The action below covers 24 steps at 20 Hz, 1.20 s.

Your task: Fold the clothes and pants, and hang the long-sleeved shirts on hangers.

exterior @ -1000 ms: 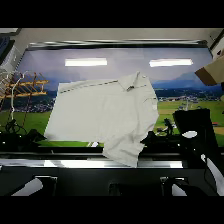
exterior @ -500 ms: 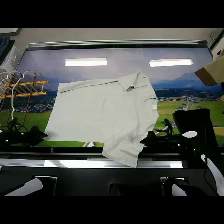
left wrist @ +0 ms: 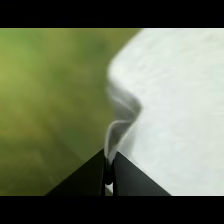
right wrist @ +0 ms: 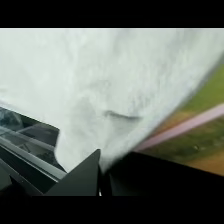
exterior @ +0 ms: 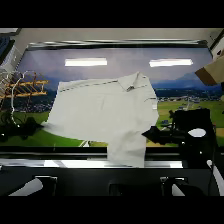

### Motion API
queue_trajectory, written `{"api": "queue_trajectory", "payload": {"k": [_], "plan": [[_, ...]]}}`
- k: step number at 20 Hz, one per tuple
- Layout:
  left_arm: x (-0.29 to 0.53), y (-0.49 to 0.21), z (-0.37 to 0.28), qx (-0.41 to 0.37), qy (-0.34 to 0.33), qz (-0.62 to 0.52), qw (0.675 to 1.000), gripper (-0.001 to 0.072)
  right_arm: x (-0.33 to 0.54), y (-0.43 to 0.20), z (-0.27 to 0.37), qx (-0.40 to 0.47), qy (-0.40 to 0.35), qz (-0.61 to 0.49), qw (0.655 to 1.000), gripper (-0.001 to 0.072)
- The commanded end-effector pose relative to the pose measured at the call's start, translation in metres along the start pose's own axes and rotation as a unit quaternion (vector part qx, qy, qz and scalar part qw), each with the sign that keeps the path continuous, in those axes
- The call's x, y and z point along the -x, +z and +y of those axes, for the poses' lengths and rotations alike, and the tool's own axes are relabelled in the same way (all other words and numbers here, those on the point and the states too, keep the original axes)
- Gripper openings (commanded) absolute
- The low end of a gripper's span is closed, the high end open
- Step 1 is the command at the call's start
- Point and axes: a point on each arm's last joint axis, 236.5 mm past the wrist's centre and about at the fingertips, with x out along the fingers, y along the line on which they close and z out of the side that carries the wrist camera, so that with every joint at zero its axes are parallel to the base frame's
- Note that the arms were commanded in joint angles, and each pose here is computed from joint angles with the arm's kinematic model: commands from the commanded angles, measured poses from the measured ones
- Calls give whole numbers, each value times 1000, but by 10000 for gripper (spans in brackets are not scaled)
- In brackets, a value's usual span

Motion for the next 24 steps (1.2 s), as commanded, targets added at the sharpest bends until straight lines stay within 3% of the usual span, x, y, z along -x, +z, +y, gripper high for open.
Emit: {"api": "queue_trajectory", "payload": {"k": [1, 5, 8, 11, 14, 17, 19, 21, 24], "plan": [[61, 50, -109, -87, -98, -102, 986, 14, 49, 51, 65, 125, 9, -100, 987, 38], [200, 65, -263, -256, -156, -251, 920, 15, 154, 105, 203, 286, 37, -231, 929, 38], [338, 31, -347, -324, -193, -387, 841, 15, 244, 83, 317, 397, 70, -302, 864, 38], [447, -25, -377, -350, -168, -509, 768, 15, 320, 22, 399, 465, 98, -354, 806, 38], [509, -63, -359, -302, -132, -593, 735, 15, 373, -31, 437, 487, 95, -406, 768, 38], [525, -81, -335, -283, -85, -621, 726, 16, 404, -54, 454, 474, 115, -453, 747, 38], [514, -73, -326, -281, -62, -606, 742, 16, 405, -46, 452, 461, 111, -458, 751, 38], [483, -51, -320, -295, -39, -561, 773, 16, 393, -14, 432, 433, 73, -445, 781, 38], [399, -5, -317, -318, -48, -439, 839, 17, 330, 55, 368, 362, 8, -346, 865, 39]]}}
